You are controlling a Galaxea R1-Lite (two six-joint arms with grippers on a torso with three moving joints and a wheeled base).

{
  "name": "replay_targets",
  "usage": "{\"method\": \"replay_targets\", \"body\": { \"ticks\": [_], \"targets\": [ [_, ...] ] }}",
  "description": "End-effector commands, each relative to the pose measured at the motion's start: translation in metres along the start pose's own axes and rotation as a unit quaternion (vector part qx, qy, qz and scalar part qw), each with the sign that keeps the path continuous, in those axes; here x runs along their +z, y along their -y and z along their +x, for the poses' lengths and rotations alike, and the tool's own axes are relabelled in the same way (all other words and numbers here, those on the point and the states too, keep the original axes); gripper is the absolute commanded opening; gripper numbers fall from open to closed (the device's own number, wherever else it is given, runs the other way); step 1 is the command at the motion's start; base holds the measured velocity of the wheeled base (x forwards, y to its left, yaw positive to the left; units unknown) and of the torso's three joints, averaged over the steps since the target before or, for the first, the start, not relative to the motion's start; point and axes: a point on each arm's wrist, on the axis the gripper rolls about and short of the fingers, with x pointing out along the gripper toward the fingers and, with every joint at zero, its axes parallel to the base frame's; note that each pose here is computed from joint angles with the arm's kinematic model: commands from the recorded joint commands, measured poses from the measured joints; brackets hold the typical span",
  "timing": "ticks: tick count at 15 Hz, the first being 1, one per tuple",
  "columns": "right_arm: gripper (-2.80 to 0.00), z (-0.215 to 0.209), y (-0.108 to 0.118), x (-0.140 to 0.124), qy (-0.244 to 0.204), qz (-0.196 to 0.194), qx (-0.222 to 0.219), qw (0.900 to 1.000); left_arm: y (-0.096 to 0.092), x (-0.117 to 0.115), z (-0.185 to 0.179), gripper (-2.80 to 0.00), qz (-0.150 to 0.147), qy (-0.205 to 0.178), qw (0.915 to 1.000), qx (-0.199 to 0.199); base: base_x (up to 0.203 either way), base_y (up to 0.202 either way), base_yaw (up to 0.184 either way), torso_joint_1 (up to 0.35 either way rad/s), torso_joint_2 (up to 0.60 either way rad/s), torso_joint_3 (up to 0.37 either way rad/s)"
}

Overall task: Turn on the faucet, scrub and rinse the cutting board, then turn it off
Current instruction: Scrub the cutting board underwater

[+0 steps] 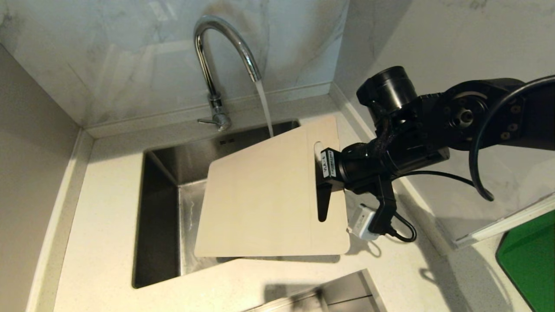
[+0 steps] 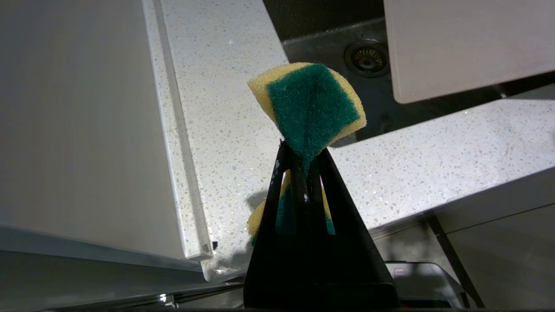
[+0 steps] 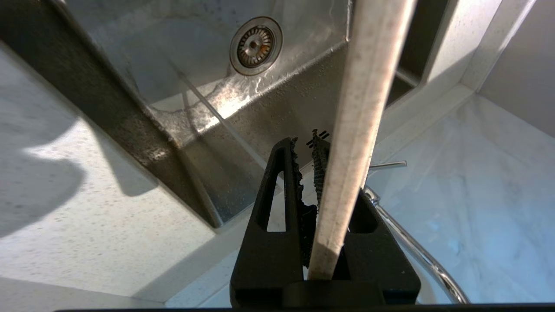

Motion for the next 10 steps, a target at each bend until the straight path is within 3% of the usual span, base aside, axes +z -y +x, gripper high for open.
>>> {"method": "replay_targets", "body": {
  "ticks": [1, 3, 10],
  "targets": [
    [-2.8, 0.015, -0.005, -0.009, -0.005, -0.008, -0.001, 1.0, 0.0, -0.001, 0.0, -2.8, 0.0, -0.002, 1.0, 0.0, 0.0, 0.0, 0.0, 0.0, 0.0, 0.0],
    [-2.8, 0.025, -0.009, -0.021, -0.038, -0.019, -0.015, 0.999, 0.0, -0.001, 0.0, -2.8, -0.001, -0.002, 1.0, 0.0, 0.0, 0.0, 0.0, 0.0, 0.0, 0.0],
    [-2.8, 0.054, -0.03, -0.044, -0.043, -0.01, -0.035, 0.998, 0.0, -0.001, 0.0, -2.8, 0.0, -0.002, 1.0, 0.0, 0.0, 0.0, 0.0, 0.0, 0.0, 0.0]
  ]
}}
